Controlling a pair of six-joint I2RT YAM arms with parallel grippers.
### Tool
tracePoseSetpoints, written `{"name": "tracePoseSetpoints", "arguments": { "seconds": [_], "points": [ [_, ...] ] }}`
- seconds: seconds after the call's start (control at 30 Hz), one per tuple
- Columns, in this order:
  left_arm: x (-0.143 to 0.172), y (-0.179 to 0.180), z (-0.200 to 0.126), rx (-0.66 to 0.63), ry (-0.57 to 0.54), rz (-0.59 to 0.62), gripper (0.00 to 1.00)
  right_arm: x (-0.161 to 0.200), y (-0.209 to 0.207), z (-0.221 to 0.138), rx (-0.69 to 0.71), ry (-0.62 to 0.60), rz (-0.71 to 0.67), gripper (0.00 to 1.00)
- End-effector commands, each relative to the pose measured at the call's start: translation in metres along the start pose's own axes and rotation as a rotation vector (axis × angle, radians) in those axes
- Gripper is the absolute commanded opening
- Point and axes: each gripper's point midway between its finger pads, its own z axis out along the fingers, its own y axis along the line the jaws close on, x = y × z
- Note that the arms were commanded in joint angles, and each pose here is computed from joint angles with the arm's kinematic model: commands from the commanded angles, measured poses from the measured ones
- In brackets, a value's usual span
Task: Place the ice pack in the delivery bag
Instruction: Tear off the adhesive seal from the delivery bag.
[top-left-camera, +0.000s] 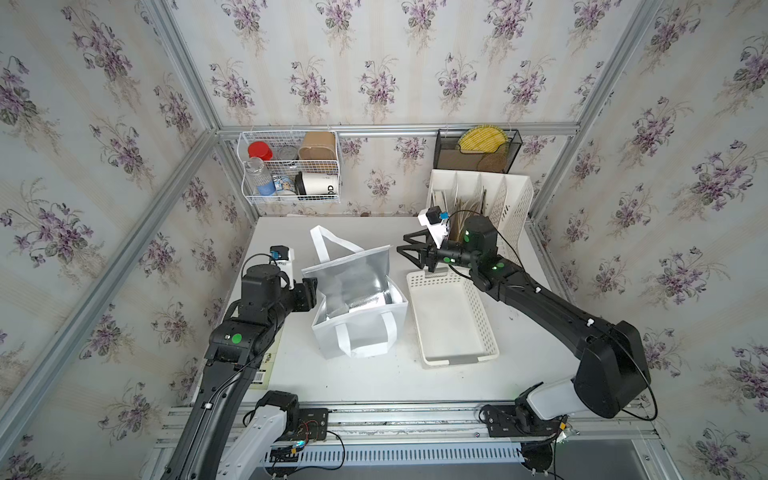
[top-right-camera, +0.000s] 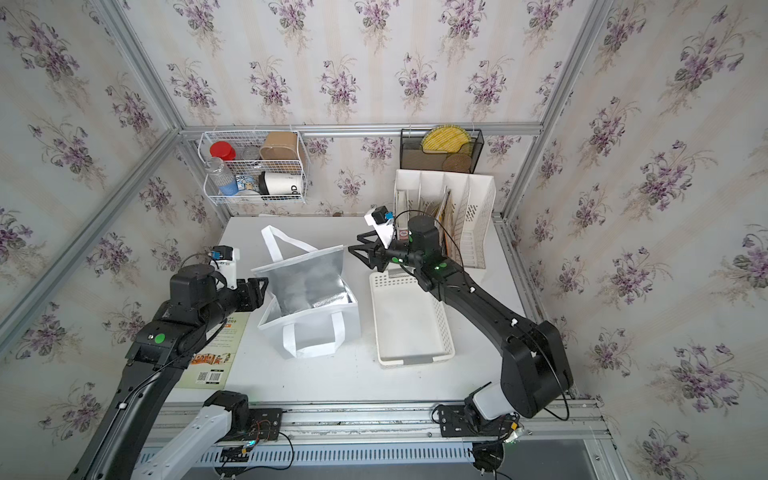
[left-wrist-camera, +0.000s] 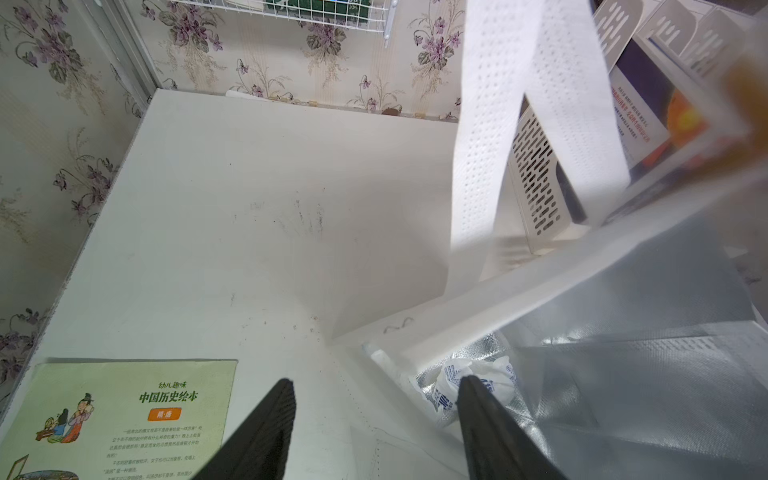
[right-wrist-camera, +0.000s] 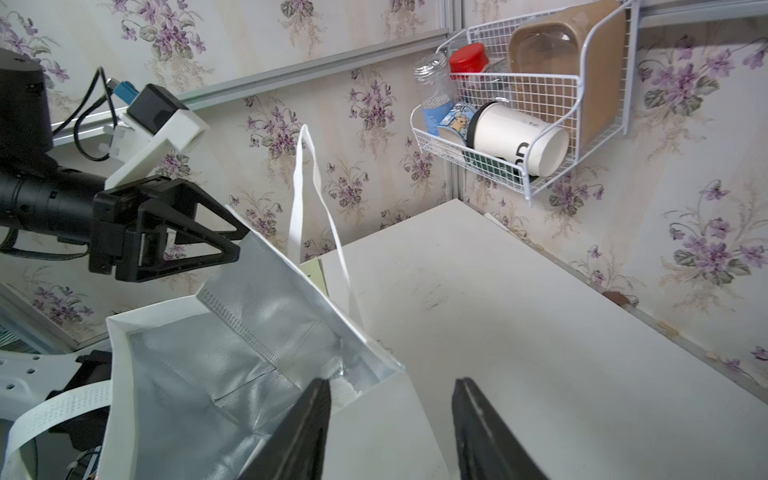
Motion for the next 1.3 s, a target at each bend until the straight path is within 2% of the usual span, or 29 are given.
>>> {"name": "tracePoseSetpoints", "arguments": {
  "seconds": [0.0, 0.3, 0.57, 0.73, 0.87, 1.27],
  "points": [
    [-0.003, -0.004, 0.0, 0.019, -0.01, -0.002, 0.66, -0.001, 0.012, 0.006, -0.031, -0.005, -0.025, 0.52],
    [-0.002, -0.005, 0.002, 0.026, -0.003, -0.001, 0.66, 0.011, 0.003, 0.014, 0.011, 0.033, -0.007, 0.48],
    [-0.002, -0.006, 0.003, 0.033, 0.001, -0.002, 0.66, 0.007, 0.001, 0.023, -0.007, 0.028, 0.005, 0.46],
    [-0.001, -0.006, 0.003, 0.032, 0.002, -0.001, 0.66, 0.008, 0.002, 0.028, -0.013, 0.035, 0.008, 0.3],
    [-0.001, -0.006, 0.003, 0.034, 0.002, -0.001, 0.66, 0.013, 0.003, 0.026, -0.003, 0.046, 0.007, 0.28],
    [-0.001, -0.006, 0.004, 0.034, 0.005, -0.003, 0.66, 0.008, 0.0, 0.019, 0.037, 0.031, 0.004, 0.14]
  ]
}}
